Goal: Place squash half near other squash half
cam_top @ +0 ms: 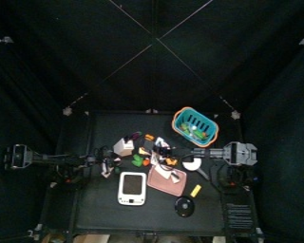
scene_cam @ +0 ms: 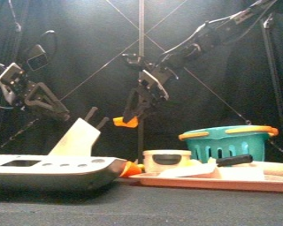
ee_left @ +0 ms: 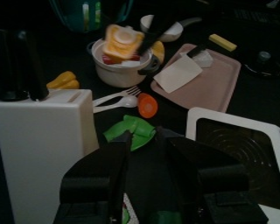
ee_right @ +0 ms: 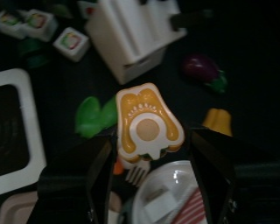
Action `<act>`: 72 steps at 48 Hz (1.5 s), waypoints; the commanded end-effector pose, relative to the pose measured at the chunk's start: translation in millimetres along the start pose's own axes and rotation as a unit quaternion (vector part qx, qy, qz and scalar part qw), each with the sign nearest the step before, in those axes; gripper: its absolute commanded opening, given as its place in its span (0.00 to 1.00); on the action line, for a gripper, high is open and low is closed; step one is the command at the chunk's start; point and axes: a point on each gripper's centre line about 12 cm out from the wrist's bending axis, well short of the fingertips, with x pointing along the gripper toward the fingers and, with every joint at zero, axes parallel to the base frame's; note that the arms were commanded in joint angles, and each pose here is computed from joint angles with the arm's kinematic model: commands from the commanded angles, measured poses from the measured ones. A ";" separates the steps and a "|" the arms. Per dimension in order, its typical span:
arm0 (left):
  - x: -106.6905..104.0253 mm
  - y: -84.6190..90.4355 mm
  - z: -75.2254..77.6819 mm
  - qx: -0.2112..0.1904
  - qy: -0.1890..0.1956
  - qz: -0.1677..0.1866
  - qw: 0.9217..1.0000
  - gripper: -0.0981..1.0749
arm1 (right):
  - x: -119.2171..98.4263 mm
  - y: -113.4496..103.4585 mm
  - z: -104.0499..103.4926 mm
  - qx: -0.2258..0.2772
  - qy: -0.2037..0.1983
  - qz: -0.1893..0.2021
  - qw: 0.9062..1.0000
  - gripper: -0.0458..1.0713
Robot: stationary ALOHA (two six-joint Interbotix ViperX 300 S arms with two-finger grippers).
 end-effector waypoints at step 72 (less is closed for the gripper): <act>2.6 0.8 3.7 -0.001 -0.005 0.002 1.000 0.70 | 59.7 -127.7 -45.7 0.102 0.080 -0.106 0.986 0.77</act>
